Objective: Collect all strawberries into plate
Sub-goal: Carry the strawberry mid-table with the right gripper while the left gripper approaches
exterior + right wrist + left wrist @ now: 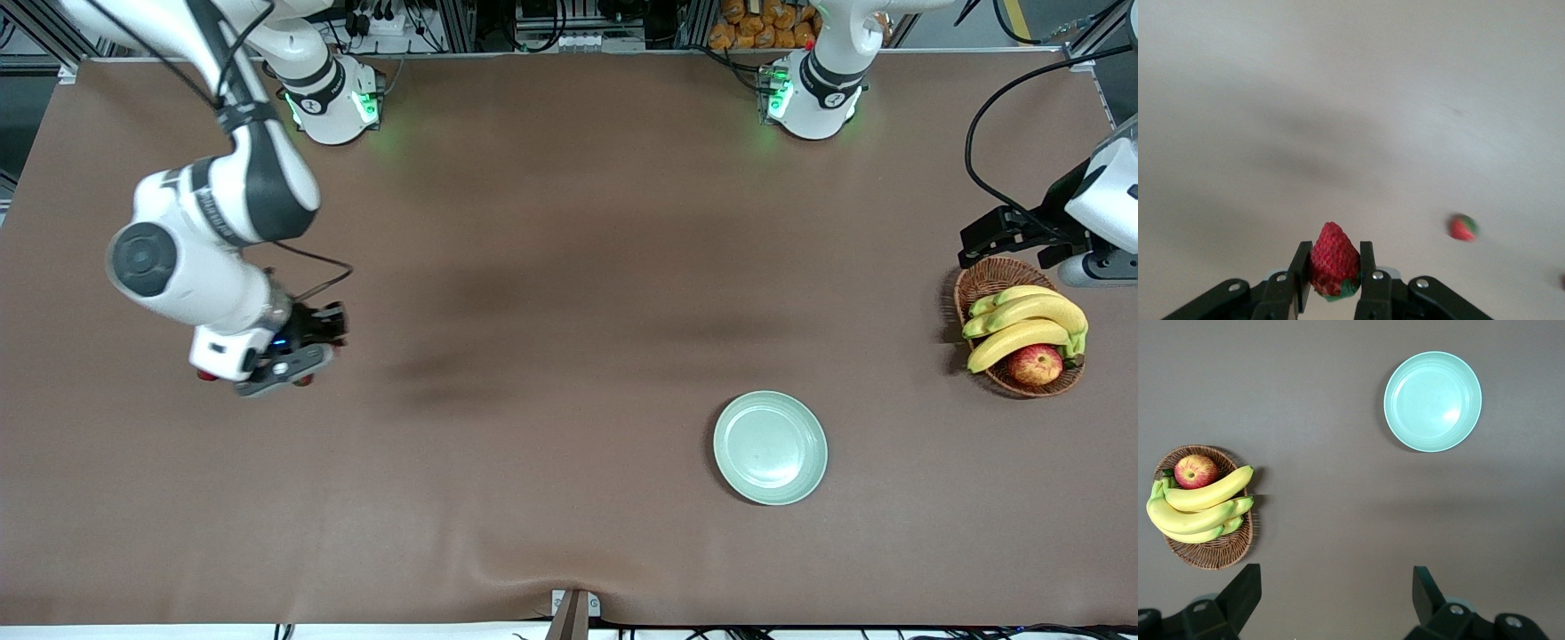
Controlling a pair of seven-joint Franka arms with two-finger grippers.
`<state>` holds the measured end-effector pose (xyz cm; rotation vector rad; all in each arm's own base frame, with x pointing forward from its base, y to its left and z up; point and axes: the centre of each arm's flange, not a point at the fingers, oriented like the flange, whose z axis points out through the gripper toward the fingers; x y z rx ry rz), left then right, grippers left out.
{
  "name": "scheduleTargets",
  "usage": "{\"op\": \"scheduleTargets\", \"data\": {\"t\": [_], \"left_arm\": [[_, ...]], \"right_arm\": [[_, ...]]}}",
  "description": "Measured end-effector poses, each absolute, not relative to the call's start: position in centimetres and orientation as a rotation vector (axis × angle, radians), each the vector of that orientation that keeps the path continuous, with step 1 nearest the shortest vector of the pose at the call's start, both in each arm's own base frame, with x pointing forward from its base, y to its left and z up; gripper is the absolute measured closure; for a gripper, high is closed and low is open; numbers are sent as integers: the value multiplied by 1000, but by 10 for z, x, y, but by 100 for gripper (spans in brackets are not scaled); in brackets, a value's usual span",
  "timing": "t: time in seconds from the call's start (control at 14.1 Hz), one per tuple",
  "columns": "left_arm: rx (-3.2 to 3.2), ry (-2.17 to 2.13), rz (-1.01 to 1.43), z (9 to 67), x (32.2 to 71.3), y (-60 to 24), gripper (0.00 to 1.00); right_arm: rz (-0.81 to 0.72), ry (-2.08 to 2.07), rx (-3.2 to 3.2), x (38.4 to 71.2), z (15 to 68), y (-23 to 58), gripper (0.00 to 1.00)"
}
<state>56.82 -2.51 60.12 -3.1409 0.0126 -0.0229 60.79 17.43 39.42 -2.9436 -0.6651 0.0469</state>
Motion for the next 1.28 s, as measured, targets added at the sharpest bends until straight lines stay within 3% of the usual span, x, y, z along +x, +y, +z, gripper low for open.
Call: {"op": "scheduleTargets", "data": {"t": [0.36, 0.71, 1.28], "left_arm": [[-3141, 11, -23, 601, 568, -25, 0], [-3141, 12, -13, 598, 570, -25, 0], [-3140, 15, 7, 590, 573, -26, 0]], "right_arm": [[22, -746, -2792, 602, 390, 283, 67], [-58, -742, -2757, 589, 330, 376, 67], [-161, -744, -2727, 538, 237, 515, 67]]}}
